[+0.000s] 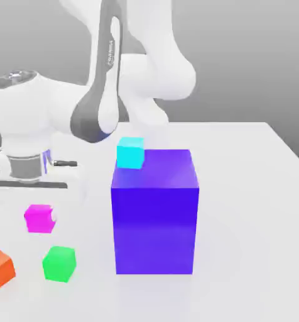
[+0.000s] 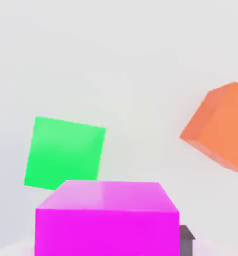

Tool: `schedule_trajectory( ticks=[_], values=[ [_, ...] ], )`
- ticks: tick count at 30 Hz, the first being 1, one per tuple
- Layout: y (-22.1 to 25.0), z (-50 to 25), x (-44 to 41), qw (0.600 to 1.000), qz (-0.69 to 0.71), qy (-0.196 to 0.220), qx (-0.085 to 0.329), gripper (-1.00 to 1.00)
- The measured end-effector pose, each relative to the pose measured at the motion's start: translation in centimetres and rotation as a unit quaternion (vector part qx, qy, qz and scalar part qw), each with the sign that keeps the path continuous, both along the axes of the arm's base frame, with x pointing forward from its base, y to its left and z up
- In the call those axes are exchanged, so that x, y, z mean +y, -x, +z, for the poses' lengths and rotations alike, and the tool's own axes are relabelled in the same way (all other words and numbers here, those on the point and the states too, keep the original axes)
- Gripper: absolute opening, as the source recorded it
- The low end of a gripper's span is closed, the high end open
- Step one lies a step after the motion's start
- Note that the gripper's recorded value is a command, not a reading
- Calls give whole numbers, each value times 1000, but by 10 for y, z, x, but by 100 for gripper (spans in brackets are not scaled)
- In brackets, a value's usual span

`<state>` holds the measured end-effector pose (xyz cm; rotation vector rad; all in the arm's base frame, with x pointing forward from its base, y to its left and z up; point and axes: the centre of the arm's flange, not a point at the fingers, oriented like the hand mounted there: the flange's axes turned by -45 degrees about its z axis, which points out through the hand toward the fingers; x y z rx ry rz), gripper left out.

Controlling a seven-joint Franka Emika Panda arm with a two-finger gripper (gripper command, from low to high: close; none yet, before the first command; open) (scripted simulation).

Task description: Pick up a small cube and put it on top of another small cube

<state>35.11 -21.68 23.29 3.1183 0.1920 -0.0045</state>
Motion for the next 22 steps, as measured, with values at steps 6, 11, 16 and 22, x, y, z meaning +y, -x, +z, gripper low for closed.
schedule_trajectory(
  ticks=[6,11,16,22],
  values=[
    [-16,8,19,990,143,-6,1,-100],
    [-26,2,31,977,214,-9,0,-100],
    [-26,-26,25,977,211,-8,-2,-100],
    [-22,-53,25,978,209,-9,1,100]
  ],
)
